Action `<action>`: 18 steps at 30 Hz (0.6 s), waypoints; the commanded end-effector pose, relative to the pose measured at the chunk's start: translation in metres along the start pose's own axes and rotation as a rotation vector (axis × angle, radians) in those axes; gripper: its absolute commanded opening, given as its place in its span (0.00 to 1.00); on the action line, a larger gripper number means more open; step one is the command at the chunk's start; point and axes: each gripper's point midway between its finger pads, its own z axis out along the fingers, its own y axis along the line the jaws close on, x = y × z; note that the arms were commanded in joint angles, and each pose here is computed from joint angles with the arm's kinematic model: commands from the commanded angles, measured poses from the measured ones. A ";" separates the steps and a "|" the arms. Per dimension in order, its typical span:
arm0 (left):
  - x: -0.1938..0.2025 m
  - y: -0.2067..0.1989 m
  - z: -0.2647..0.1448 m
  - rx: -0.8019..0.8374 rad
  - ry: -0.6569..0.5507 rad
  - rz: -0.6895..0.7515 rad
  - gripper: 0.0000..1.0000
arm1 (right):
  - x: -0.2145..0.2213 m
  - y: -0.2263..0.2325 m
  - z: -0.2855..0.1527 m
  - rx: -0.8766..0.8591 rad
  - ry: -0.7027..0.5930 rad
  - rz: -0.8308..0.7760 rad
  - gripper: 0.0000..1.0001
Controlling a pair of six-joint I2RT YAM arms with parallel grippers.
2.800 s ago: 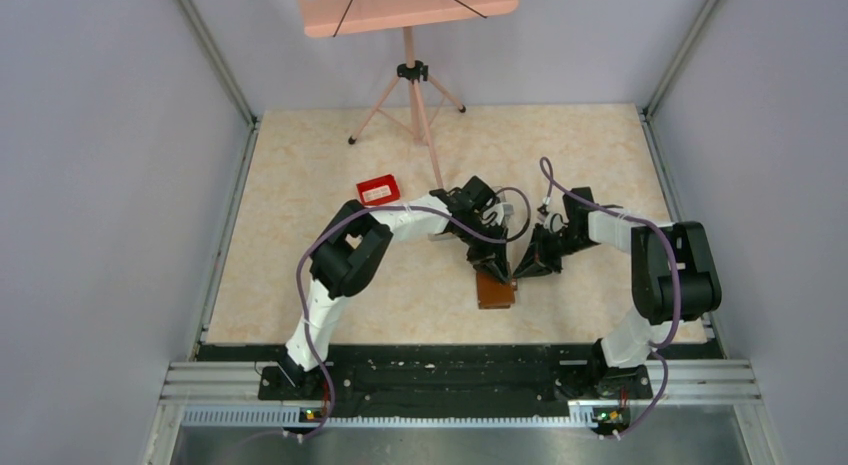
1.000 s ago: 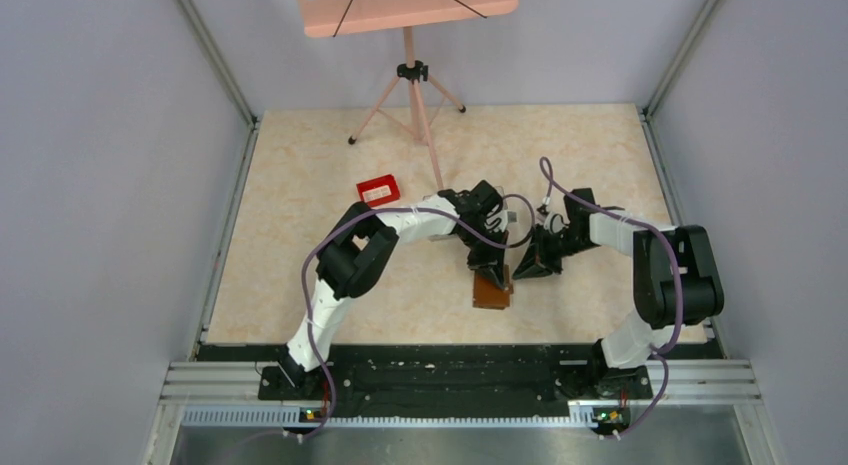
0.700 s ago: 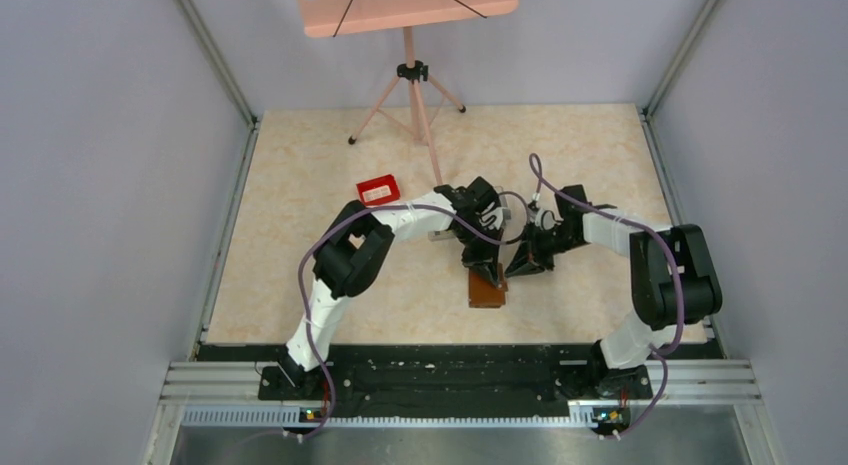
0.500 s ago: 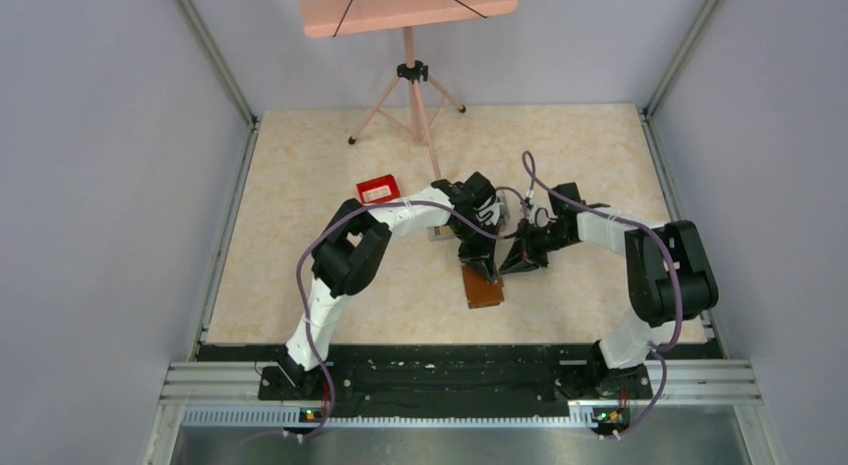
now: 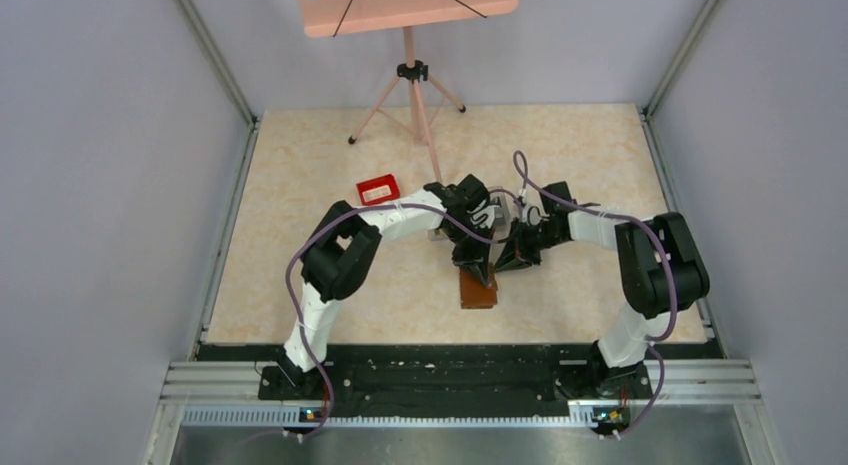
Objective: Put the credit cards into the card holder
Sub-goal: Close the card holder at the center of the board.
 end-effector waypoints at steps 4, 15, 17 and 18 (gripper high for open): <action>0.026 -0.018 -0.025 0.023 -0.059 0.088 0.00 | -0.002 0.025 -0.008 -0.106 -0.056 -0.123 0.00; 0.028 -0.008 -0.028 -0.023 -0.174 0.107 0.00 | 0.012 0.051 -0.002 -0.243 -0.035 -0.208 0.00; 0.028 -0.007 -0.025 -0.020 -0.167 0.104 0.00 | 0.014 0.051 0.004 -0.240 -0.020 -0.212 0.00; 0.027 -0.006 -0.024 -0.019 -0.167 0.104 0.00 | 0.015 0.050 0.008 -0.231 -0.013 -0.211 0.00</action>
